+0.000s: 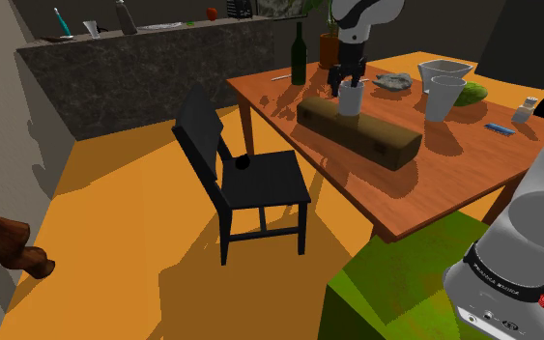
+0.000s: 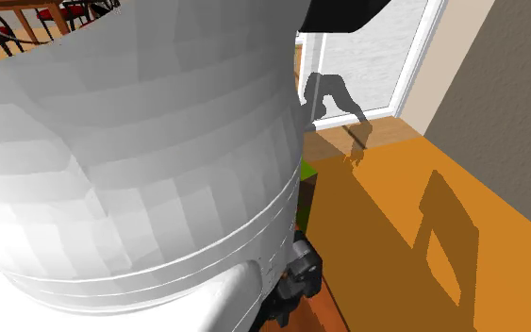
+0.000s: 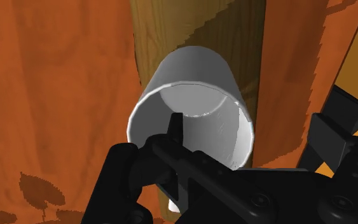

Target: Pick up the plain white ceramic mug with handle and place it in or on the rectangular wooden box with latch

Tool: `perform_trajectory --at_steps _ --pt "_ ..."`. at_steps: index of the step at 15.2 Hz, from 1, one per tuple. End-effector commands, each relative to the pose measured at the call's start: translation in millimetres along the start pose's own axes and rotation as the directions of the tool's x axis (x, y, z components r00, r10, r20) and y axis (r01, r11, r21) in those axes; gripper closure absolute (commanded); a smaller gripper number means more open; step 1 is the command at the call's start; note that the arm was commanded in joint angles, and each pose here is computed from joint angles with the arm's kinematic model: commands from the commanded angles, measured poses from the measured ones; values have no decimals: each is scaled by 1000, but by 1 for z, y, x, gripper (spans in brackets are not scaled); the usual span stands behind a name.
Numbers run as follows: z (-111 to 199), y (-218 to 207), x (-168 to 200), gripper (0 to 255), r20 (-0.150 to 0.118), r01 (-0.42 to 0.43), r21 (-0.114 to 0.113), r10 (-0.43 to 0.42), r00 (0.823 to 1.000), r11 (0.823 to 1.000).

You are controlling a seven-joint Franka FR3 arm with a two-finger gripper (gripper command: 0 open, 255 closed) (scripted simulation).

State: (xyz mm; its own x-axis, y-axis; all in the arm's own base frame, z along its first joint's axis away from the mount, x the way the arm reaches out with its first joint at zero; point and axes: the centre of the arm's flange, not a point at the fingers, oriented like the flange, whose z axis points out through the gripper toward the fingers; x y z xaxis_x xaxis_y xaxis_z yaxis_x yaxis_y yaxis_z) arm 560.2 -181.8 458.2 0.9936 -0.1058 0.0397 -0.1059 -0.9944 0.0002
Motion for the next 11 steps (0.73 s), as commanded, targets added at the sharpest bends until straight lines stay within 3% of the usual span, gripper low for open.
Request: perform_trajectory --at_steps 1,3,11 --pt "-20 0 0 0 0 0 0 0 1000 1000" --pt "-44 0 0 0 0 0 0 0 1000 1000" --pt "-44 0 0 0 0 0 0 0 1000 1000"
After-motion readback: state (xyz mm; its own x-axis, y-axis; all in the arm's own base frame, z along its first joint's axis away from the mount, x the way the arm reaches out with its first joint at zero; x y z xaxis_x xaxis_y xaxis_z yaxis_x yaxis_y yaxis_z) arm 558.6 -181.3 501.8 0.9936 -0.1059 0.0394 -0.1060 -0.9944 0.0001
